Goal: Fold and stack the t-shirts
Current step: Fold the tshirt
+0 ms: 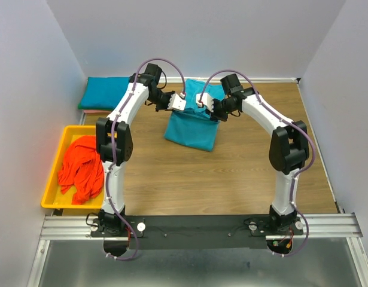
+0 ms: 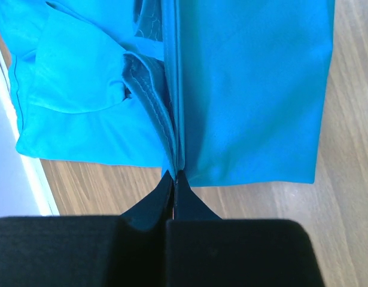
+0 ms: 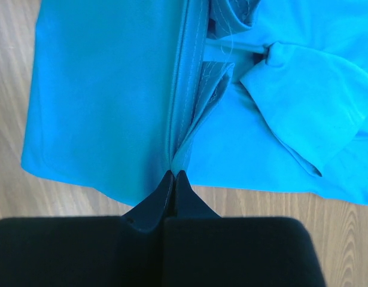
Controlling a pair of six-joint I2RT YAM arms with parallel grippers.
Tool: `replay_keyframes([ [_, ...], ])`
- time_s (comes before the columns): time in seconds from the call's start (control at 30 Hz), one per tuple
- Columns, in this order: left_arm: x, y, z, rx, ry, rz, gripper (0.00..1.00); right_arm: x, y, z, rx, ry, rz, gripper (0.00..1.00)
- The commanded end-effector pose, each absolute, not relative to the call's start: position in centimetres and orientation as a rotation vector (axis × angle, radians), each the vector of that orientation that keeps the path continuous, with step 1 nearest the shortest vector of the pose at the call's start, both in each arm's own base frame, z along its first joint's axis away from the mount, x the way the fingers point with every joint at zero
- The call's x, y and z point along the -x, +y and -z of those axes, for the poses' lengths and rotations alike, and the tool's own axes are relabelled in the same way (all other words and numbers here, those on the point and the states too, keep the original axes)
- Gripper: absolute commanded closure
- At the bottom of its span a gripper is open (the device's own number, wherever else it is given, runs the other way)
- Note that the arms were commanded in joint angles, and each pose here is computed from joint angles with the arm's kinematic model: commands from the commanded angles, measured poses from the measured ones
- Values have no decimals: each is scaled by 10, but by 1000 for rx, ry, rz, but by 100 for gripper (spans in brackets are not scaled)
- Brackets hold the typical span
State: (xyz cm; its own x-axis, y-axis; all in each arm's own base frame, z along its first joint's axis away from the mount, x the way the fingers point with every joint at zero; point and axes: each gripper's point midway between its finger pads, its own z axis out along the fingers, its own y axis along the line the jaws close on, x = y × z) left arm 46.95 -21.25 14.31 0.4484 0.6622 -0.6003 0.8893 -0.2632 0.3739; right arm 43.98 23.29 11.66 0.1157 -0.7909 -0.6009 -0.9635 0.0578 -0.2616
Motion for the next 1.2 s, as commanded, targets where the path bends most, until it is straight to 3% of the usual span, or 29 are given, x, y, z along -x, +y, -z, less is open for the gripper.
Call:
replay_keyframes([
  [0.0, -481, -208, -132, -2036, 1303, 406, 100, -449, 227, -106, 1782, 1728, -366, 99],
  [0.6, -541, -209, -95, -1956, 1359, 267, 98, -506, 221, -58, 1784, 1756, -318, 100],
  [0.63, -544, -209, -91, -1952, 1367, 264, 96, -510, 221, -57, 1780, 1757, -312, 99],
  [0.7, -552, -209, -89, -1923, 1378, 238, 82, -520, 223, -59, 1765, 1751, -291, 99],
  [0.73, -559, -208, -90, -1897, 1391, 213, 68, -523, 223, -54, 1759, 1765, -288, 98],
  [0.8, -567, -209, -94, -1865, 1398, 187, 54, -526, 222, -52, 1749, 1778, -277, 86],
  [0.83, -570, -209, -100, -1843, 1399, 169, 48, -529, 220, -54, 1737, 1788, -261, 72],
  [0.9, -578, -210, -113, -1791, 1397, 147, 34, -531, 218, -59, 1717, 1803, -236, 62],
  [0.97, -580, -212, -134, -1748, 1389, 133, 27, -534, 214, -73, 1670, 1829, -199, 46],
  [1.17, -553, -213, -166, -1584, 1544, 276, 24, -534, 216, -121, 1412, 1939, -240, 36],
])
